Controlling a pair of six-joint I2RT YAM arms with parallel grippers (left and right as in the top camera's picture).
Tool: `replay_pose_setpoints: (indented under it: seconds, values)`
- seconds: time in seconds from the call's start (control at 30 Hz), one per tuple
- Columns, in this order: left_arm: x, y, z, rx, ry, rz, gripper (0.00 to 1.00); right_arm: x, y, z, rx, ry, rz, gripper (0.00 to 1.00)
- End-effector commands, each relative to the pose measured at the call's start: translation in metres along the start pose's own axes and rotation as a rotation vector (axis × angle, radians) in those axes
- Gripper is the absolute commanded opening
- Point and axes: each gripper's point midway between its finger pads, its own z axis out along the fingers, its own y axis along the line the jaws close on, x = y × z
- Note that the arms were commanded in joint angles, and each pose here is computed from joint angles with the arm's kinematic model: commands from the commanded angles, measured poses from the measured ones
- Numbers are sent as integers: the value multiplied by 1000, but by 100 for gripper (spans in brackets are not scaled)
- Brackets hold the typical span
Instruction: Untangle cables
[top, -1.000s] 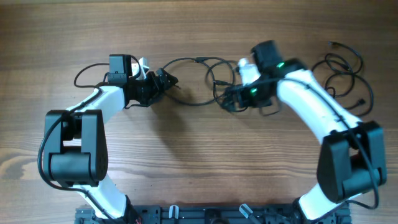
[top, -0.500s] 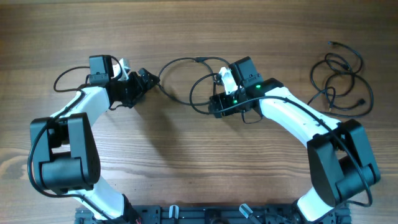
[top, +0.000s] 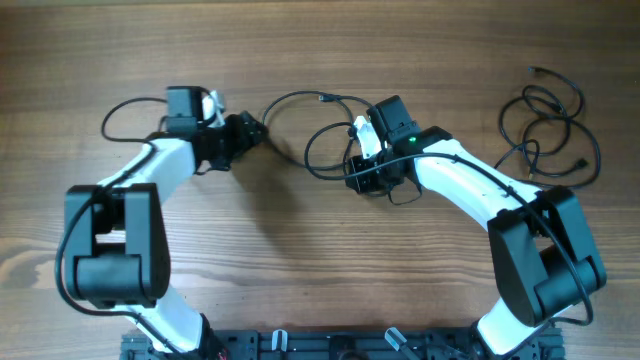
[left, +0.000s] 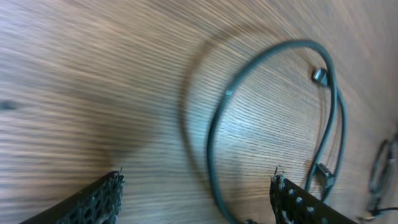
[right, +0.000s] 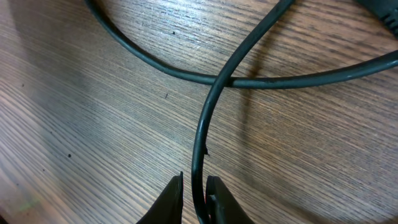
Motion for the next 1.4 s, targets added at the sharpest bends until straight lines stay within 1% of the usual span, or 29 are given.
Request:
replay_pose_setpoints:
  seconds: [0.0, 0.07, 0.1, 0.13, 0.17, 0.2, 0.23, 0.3, 0.33, 0.43, 0.5, 0.57, 0.6, 0.63, 0.67, 0.7, 0.8, 0.87, 0.93, 1.0, 1.1, 1.13, 1.17, 1.23, 1.37]
  values:
    - [-3, -8, 7, -126, -93, 108, 79, 12, 0, 10, -22, 46, 40, 18]
    - [-11, -11, 10, -181, -165, 153, 79, 10, 1, 11, -24, 40, 49, 18]
    - [-16, -18, 15, -179, -203, 178, 78, 10, 1, 11, -24, 39, 51, 18]
    - [-16, -20, 21, -171, -209, 188, 74, 10, 0, 11, -23, 40, 51, 19]
    - [-13, -18, 28, -174, -198, 190, 55, 11, 0, 11, -23, 43, 54, 18]
    - [-5, -10, 37, -191, -167, 180, 29, 13, 0, 10, -24, 51, 71, 18]
    - [1, -4, 43, -206, -145, 157, 22, 15, 0, 10, -23, 60, 80, 20]
    - [21, 17, 52, -260, -70, 92, 21, 24, -1, 10, -12, 93, 149, 25]
    - [29, 24, 52, -285, -35, 81, 17, 27, -2, 10, -8, 104, 170, 26]
    - [54, 25, 51, -267, 76, 54, 10, 32, -2, 9, -9, 128, 181, 31]
    - [72, 19, 50, -224, 163, 29, 8, 34, -1, 10, -5, 132, 228, 32]
    - [86, 16, 48, -197, 226, 7, 5, 40, 0, 16, -15, 135, 317, 32]
    - [92, 18, 47, -208, 251, -3, 5, 40, 6, 19, -65, 129, 321, 31]
    - [98, 22, 44, -227, 276, -14, 4, 36, 24, 21, -187, 120, 298, 31]
    - [107, 27, 40, -251, 309, -30, 4, 32, 41, 20, -299, 106, 271, 27]
    - [114, 32, 36, -274, 340, -45, 4, 25, 53, 17, -377, 90, 264, 26]
    - [135, 43, 24, -338, 425, -84, 4, 0, 63, 13, -436, 9, 280, 25]
    - [148, 49, 15, -364, 487, -58, 4, -18, 67, 9, -462, -58, 289, 26]
    - [154, 48, 13, -363, 516, -13, 4, -28, 64, 9, -443, -100, 314, 28]
    - [161, 43, 15, -341, 546, 85, 4, -35, 56, 11, -397, -141, 329, 34]
    - [172, 33, 19, -319, 572, 185, 4, -40, 45, 13, -341, -176, 347, 34]
    - [176, 28, 22, -311, 573, 214, 4, -41, 43, 14, -327, -185, 351, 38]
    - [178, 23, 25, -302, 570, 236, 4, -41, 43, 14, -322, -187, 350, 39]
    - [183, 15, 30, -289, 566, 273, 4, -40, 44, 18, -299, -191, 342, 44]
    - [186, 13, 32, -294, 564, 297, 6, -26, 39, 41, -175, -179, 337, 46]
